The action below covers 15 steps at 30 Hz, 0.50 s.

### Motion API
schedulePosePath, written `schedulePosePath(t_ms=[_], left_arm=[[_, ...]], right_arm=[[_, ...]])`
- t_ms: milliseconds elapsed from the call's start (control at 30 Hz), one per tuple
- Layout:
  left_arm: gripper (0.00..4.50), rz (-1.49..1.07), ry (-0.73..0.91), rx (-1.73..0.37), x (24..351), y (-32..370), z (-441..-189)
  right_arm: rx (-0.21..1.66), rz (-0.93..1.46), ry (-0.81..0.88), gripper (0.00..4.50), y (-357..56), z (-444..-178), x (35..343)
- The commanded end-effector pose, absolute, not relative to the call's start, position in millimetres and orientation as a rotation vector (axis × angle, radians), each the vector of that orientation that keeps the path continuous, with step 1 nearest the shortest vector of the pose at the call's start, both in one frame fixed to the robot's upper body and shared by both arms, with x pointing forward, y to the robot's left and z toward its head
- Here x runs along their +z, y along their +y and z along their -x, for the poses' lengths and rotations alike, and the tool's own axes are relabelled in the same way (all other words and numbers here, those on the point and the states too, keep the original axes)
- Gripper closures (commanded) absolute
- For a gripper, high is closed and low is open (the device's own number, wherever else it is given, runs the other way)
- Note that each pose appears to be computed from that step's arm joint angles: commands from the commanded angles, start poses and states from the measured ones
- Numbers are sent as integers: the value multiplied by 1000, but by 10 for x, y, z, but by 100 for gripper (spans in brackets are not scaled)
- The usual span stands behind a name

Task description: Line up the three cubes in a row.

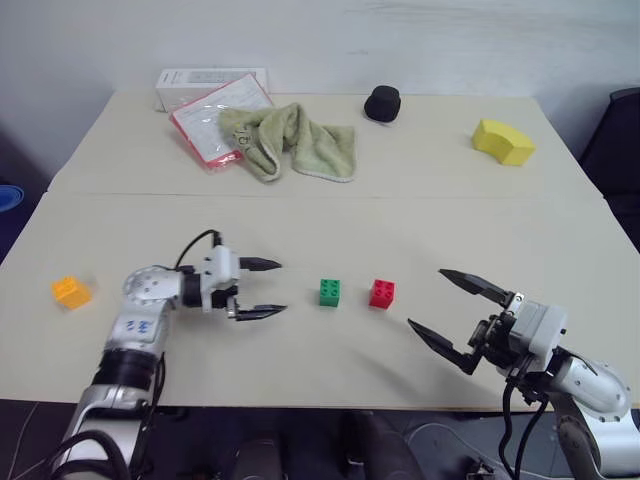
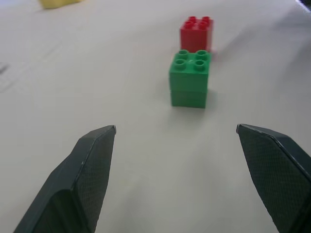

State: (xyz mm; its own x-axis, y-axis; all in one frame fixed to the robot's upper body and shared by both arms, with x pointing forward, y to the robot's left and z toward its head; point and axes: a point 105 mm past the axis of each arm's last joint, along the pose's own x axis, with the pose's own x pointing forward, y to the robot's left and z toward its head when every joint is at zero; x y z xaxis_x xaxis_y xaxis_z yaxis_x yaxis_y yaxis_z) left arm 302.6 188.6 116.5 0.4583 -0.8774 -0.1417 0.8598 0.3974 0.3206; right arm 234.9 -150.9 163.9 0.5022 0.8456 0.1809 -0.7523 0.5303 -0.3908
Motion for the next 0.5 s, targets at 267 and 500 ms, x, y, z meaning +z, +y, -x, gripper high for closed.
schedulePosePath(t_ms=[267,500], left_arm=[[15,-210,-20,-70,1014,3474,-2041],[15,93,-146,278,1043,3687,-1651]], right_arm=[[1163,242,-470,0,-1241,-2467,1906],[1216,246,-477,0,-1149,-2540,1897]])
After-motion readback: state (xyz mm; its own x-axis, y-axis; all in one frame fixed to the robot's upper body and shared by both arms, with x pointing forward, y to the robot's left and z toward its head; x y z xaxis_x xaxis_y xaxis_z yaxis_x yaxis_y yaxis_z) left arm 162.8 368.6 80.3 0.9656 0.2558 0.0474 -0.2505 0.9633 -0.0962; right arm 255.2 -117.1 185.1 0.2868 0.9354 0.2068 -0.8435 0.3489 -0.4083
